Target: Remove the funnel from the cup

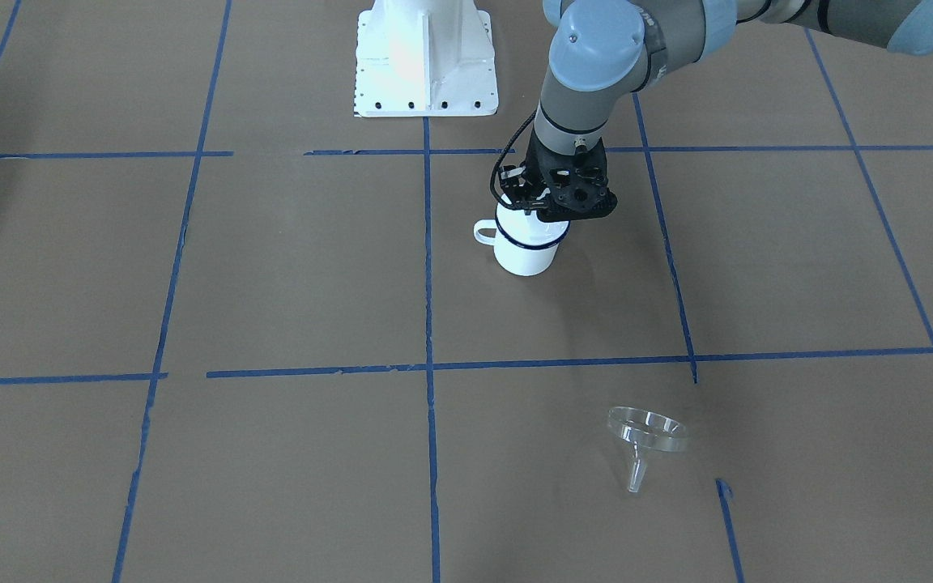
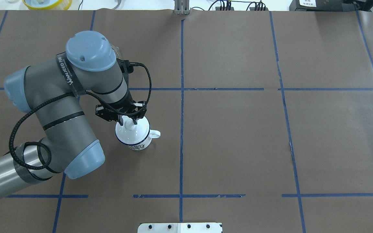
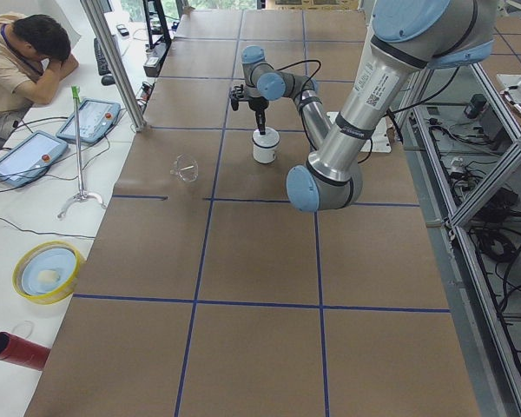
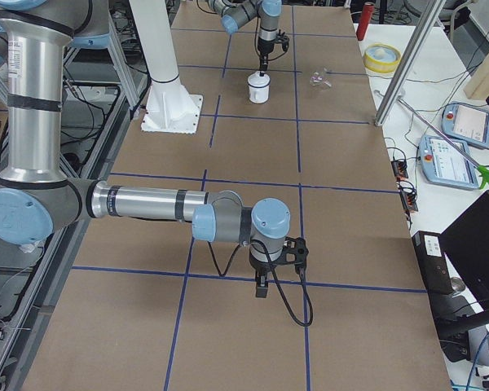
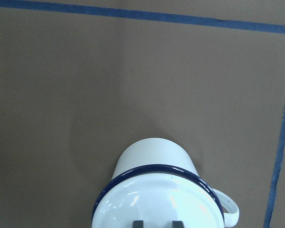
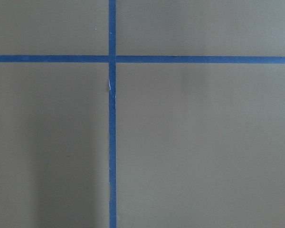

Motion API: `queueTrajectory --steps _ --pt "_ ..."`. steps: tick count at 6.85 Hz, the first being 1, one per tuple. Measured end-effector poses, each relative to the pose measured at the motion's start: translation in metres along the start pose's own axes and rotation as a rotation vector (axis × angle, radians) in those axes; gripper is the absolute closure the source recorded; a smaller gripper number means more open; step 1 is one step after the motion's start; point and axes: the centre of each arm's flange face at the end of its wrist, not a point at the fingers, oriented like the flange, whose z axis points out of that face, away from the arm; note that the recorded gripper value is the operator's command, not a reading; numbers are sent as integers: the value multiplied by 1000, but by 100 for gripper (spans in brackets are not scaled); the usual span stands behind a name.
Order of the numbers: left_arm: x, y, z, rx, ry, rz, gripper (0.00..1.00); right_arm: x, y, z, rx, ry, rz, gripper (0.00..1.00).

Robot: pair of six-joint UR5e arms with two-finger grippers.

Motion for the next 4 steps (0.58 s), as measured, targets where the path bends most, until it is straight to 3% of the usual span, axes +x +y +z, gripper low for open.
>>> queueTrajectory --steps 3,4 --pt "-5 -2 -7 16 9 11 0 0 0 0 0 0 0 0" --pt "-15 -12 -27 46 25 34 0 0 0 0 0 0 0 0"
